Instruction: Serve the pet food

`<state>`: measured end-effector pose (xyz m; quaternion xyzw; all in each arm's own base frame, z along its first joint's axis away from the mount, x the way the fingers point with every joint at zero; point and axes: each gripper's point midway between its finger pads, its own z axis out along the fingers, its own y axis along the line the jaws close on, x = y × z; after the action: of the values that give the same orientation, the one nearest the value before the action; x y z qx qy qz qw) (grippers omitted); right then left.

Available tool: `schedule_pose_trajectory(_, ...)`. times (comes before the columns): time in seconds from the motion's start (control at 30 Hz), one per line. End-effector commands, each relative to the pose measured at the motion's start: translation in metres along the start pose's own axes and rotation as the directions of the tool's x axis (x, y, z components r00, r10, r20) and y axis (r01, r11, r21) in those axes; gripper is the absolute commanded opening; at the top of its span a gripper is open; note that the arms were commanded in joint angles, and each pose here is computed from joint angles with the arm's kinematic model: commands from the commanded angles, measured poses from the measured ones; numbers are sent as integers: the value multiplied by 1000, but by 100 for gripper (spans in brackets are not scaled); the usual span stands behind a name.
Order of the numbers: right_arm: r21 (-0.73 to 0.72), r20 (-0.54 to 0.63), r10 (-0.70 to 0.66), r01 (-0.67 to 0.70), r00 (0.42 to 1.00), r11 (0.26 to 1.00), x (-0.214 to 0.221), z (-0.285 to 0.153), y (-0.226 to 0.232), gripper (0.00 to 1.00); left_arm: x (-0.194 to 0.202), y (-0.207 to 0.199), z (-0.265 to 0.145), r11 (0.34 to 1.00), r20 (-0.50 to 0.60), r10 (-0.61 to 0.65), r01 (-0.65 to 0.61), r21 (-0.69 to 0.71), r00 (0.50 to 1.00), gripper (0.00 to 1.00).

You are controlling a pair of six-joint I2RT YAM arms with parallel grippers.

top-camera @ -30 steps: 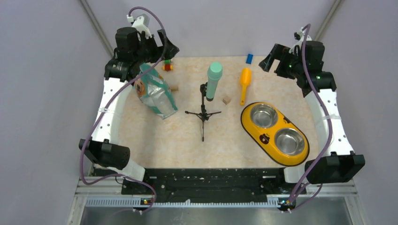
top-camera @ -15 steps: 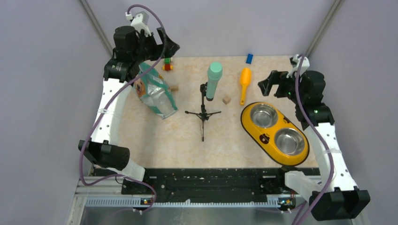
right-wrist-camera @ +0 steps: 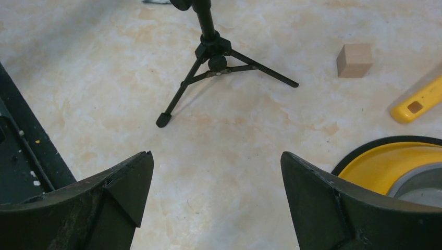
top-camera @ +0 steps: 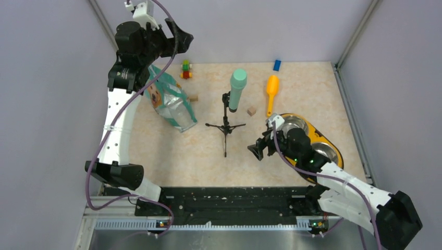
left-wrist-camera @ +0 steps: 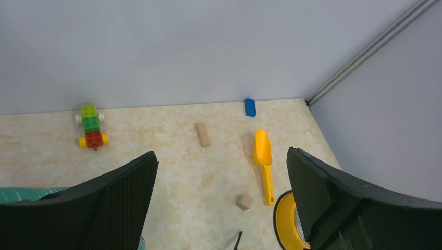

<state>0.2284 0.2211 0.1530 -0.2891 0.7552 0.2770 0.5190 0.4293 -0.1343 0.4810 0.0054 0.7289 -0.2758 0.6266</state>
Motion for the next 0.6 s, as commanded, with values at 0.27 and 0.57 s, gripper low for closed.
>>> schedule_pose_trajectory(0.27, -40, 228, 85, -78, 970, 996, -32, 34, 5, 86, -31, -6, -23, 999, 110, -10, 14, -41, 994, 97)
schedule_pose_trajectory(0.57, -122, 220, 347, -327, 912, 937, -22, 49, 15, 81, -40, -7, -32, 999, 145, 10, -3, -50, 989, 97)
